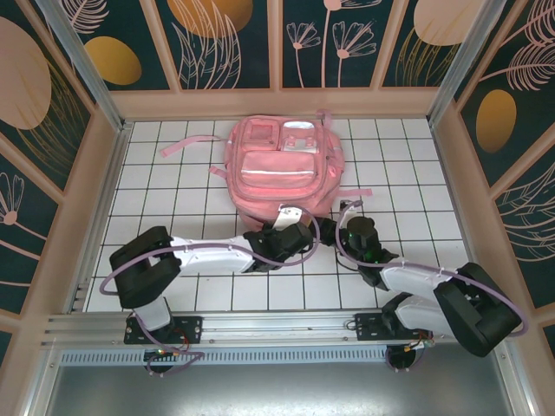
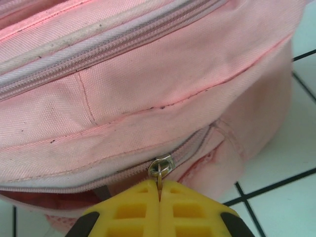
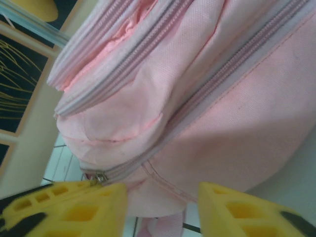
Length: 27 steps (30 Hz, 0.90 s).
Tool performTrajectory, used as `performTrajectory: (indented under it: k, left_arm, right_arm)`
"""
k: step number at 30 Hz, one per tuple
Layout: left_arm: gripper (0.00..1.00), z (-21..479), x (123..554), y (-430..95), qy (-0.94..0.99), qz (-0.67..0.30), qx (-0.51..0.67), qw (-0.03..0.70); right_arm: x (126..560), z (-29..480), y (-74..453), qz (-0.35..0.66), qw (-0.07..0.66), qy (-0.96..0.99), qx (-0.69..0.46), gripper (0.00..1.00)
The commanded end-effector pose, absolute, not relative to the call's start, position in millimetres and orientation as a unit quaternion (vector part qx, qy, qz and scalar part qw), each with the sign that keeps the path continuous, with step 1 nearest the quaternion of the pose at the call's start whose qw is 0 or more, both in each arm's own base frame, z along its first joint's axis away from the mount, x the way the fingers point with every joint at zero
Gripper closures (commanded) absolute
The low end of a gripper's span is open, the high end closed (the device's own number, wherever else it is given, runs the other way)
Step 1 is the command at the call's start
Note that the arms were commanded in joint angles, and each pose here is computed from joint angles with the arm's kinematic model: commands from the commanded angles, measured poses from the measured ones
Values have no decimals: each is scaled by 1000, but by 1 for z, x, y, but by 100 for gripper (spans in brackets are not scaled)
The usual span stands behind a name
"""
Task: Pack the student bag
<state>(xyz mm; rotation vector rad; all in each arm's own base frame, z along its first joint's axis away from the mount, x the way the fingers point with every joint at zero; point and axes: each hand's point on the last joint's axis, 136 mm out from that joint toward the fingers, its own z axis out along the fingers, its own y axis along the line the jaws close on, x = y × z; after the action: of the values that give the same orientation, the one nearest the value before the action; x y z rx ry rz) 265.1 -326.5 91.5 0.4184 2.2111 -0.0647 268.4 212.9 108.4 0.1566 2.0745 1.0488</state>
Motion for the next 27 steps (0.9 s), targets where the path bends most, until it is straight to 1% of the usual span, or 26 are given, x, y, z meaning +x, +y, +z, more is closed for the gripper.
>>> performTrajectory:
  k: [1,3,7,12,15,16,18,19,20,21,27]
  left_arm:
    - [100,99,259,-329,883,-74,170,431]
    - [100,100,256,-331,882,-90,174,429]
    - [100,100,254,-333,881,-96,181,426]
    - [100,101,255,-333,881,-93,182,427]
    - [100,103,255,-333,880,-96,182,429]
    - [100,104,255,-334,879,-97,183,429]
    - [100,101,255,-334,880,-95,183,427]
    - [100,101,256,-333,881,-90,181,428]
    - [100,100,257,-330,882,-81,178,428]
    - [100,99,259,-326,884,-70,174,428]
    - [100,92,268,-288,898,-33,131,419]
  right_arm:
    - [277,133,230,442,400,802,48,51]
    - [283,136,238,446,394,802,48,47]
    - [300,126,246,436,366,819,76,46]
    - [309,103,253,427,327,836,108,46]
    - [308,94,250,418,319,841,124,46]
    - [307,93,250,418,318,842,126,50]
    - [308,94,251,421,320,840,121,66]
    - [310,94,251,417,321,842,120,79]
    - [312,94,249,409,325,844,120,97]
    - [315,95,244,398,331,847,121,100]
    - [326,104,212,368,365,845,131,100]
